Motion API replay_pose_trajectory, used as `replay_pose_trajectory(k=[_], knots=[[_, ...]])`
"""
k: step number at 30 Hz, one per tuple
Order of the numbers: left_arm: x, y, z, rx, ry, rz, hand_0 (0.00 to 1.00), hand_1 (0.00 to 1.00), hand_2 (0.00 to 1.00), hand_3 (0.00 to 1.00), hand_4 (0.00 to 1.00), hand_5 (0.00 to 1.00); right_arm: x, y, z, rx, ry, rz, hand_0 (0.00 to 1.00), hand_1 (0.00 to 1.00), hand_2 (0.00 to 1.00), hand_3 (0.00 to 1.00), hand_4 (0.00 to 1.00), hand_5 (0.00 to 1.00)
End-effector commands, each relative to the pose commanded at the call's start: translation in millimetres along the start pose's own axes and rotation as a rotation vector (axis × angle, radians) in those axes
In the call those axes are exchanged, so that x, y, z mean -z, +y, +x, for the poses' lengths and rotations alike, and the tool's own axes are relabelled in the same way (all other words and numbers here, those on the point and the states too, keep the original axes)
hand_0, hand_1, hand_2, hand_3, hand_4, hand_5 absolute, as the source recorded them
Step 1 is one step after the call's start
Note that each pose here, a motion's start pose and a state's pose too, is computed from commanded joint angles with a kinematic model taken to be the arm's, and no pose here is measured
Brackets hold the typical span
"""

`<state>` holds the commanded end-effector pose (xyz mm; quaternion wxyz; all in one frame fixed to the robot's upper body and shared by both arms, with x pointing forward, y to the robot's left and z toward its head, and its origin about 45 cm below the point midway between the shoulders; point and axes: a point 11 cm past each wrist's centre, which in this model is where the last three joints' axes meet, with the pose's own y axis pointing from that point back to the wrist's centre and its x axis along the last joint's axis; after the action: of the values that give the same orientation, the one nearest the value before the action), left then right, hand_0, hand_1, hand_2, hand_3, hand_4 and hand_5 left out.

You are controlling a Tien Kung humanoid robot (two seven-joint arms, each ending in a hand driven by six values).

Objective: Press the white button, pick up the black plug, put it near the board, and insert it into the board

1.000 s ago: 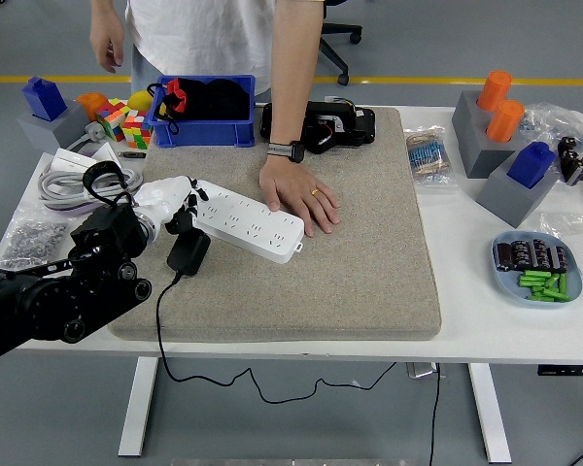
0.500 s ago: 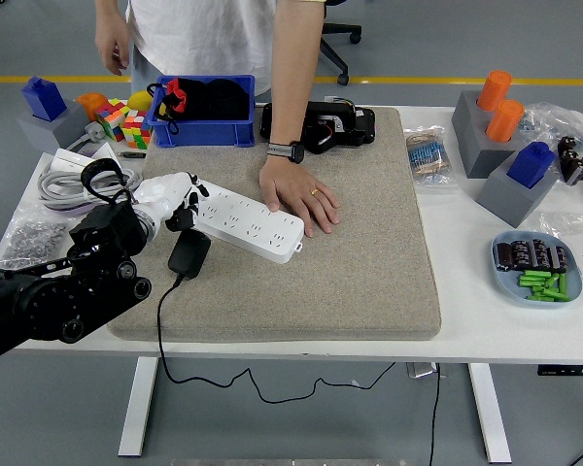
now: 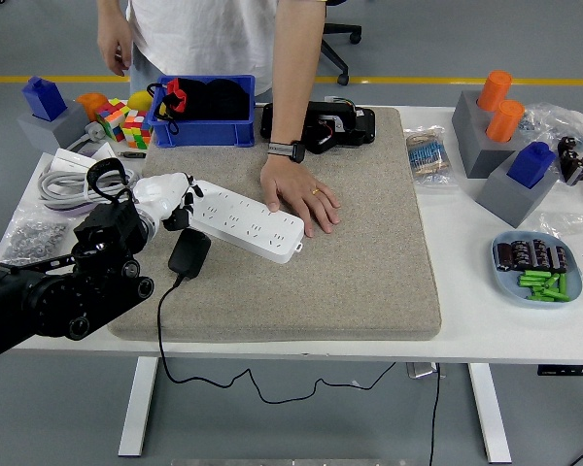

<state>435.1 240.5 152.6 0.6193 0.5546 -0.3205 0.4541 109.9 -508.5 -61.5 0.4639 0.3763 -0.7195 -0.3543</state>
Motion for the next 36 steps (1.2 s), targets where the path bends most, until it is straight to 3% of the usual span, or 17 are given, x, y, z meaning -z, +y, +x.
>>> replay_pose_trajectory(k=[16,27,32,33,36], knots=[[3.1,0.2,-7.6,0.022,-0.027,0.007,0.03,0.048,0.097,0.696,0.002,0.002,1,0.0,-1.1,0.001,-0.003,0.002,0.631,0.603,0.602,0.587,0.658,0.403],[1.4,1.5,21.6,-0.05,0.048,-0.012,0.06,0.064,0.104,0.693,0.002,0.002,0,0.0,-0.8,0.0,-0.002,0.001,0.63,0.603,0.602,0.586,0.658,0.404],[-3.6,9.0,36.5,-0.087,0.119,-0.054,0.06,0.064,0.104,0.693,0.002,0.002,-1,0.0,-0.8,0.0,-0.003,-0.002,0.63,0.603,0.602,0.586,0.658,0.404],[-5.0,10.9,38.2,-0.089,0.133,-0.063,0.28,0.396,0.404,0.68,0.527,0.002,-2,0.0,-0.8,0.0,-0.003,-0.002,0.629,0.602,0.602,0.586,0.658,0.404],[-7.8,20.1,39.8,-0.088,0.198,-0.092,0.28,0.396,0.404,0.68,0.527,0.002,-2,0.0,-0.6,-0.001,-0.002,-0.003,0.629,0.602,0.602,0.586,0.658,0.404]])
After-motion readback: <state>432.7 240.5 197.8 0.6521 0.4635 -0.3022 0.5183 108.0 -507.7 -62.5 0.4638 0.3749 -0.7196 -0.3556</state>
